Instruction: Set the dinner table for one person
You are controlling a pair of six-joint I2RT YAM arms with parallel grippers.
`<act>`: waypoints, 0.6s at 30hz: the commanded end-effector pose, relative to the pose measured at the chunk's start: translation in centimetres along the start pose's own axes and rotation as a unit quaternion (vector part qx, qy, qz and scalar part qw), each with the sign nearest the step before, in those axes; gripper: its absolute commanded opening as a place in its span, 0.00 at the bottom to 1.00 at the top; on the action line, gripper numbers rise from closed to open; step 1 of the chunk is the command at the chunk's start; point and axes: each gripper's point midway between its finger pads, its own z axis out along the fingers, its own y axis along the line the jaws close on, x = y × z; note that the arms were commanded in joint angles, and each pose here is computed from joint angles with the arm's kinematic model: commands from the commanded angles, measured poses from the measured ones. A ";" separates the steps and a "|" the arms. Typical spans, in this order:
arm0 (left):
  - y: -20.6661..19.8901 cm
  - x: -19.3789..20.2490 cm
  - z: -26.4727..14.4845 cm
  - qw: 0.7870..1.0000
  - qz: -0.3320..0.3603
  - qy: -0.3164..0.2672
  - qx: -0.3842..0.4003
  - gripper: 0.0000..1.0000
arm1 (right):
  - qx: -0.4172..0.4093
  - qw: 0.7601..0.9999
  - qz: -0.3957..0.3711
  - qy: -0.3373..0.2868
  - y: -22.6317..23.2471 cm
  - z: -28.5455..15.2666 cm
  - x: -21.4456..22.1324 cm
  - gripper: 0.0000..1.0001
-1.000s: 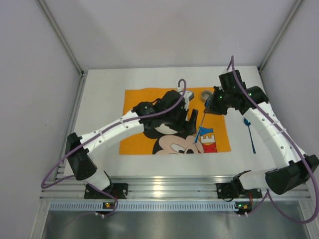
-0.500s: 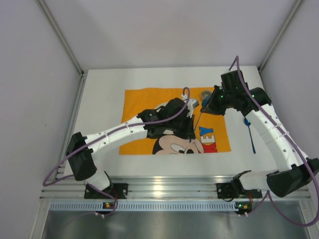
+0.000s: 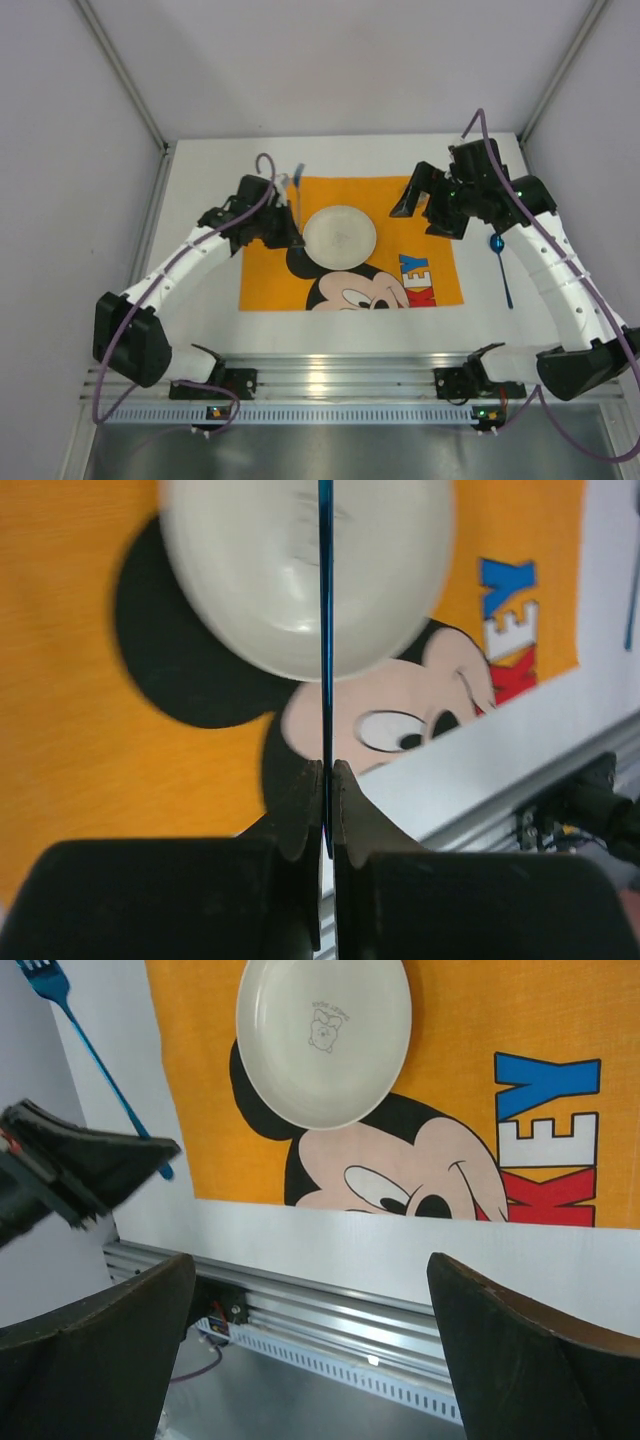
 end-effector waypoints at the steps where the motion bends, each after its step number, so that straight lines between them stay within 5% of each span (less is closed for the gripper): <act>1: 7.0 -0.5 -1.9 0.999 -0.046 0.006 -0.007 0.00 | -0.006 0.999 -0.023 -0.023 -0.5 -2.6 -0.2 1.00; 6: 12.0 -0.2 -0.5 0.982 -0.151 0.064 0.095 0.00 | 0.001 1.000 -0.017 0.005 -2.5 -2.1 2.5 1.00; 10: 12.2 0.0 0.9 0.972 -0.149 0.093 0.153 0.00 | 0.004 1.000 -0.016 0.014 -3.4 -1.9 3.7 1.00; 18: 15.6 2.9 3.2 0.966 -0.200 0.141 0.082 0.00 | 0.018 1.000 -0.018 0.005 -4.6 -2.3 4.0 1.00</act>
